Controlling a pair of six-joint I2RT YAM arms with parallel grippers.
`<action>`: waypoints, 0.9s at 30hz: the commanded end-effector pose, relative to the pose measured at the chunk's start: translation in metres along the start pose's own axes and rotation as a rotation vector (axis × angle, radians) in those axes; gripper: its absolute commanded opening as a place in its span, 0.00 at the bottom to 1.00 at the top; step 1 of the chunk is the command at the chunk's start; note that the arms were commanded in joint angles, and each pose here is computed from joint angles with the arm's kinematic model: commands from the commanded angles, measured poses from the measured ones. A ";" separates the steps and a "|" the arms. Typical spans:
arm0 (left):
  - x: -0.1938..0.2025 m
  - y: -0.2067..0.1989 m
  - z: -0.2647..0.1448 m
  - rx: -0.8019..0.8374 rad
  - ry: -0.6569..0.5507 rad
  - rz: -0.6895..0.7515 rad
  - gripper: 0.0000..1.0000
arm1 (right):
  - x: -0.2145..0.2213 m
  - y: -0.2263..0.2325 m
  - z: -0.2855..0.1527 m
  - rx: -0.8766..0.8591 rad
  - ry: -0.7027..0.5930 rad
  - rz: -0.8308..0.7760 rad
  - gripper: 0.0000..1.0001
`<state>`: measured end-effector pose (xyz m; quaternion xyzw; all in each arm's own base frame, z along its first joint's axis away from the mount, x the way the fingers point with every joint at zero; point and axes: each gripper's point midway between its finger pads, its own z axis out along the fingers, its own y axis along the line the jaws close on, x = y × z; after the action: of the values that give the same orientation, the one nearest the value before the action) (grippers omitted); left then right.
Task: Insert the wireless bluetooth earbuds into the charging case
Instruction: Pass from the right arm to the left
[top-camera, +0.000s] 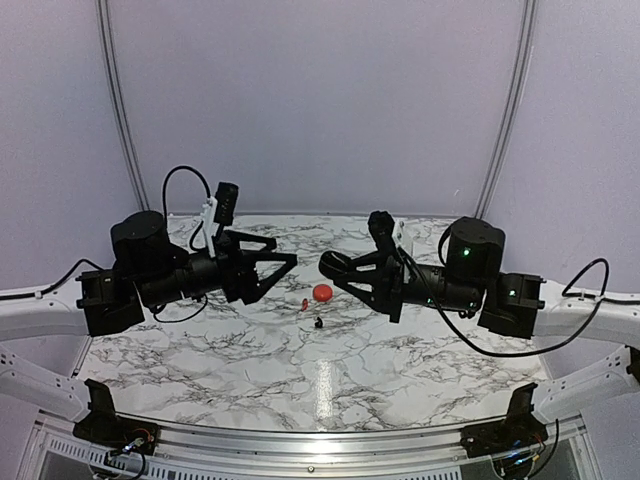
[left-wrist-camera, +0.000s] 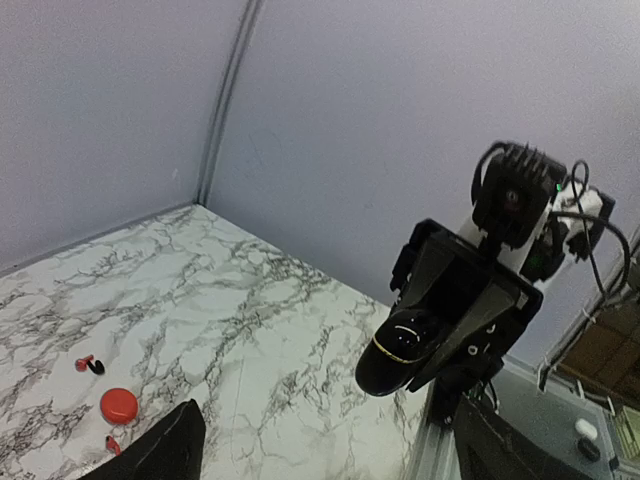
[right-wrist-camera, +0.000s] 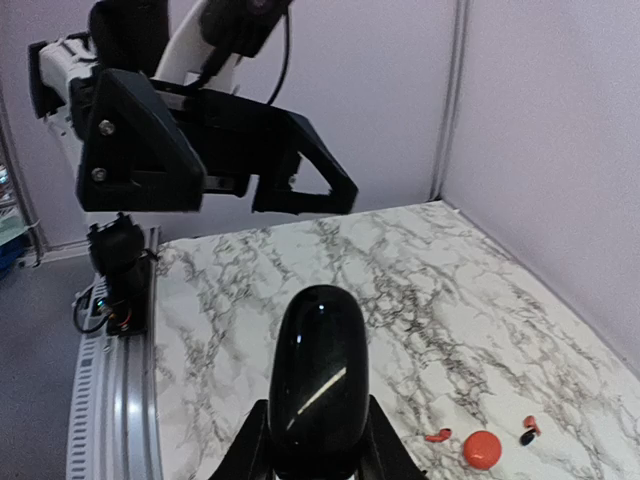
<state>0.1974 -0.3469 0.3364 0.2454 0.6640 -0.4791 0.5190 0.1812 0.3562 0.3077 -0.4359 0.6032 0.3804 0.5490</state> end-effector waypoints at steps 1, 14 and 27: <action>0.067 -0.035 0.000 0.266 0.252 0.196 0.86 | 0.012 0.045 -0.011 -0.265 0.105 0.031 0.10; 0.106 -0.059 0.008 0.356 0.365 0.357 0.60 | 0.037 0.063 -0.015 -0.378 0.216 0.064 0.09; 0.112 -0.073 0.019 0.390 0.385 0.388 0.46 | 0.045 0.066 -0.012 -0.403 0.252 0.062 0.08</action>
<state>0.1091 -0.4075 0.2481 0.5418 0.6008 -0.4306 0.4002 0.1150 0.3587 0.2429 -0.5551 0.6119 0.4443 0.3465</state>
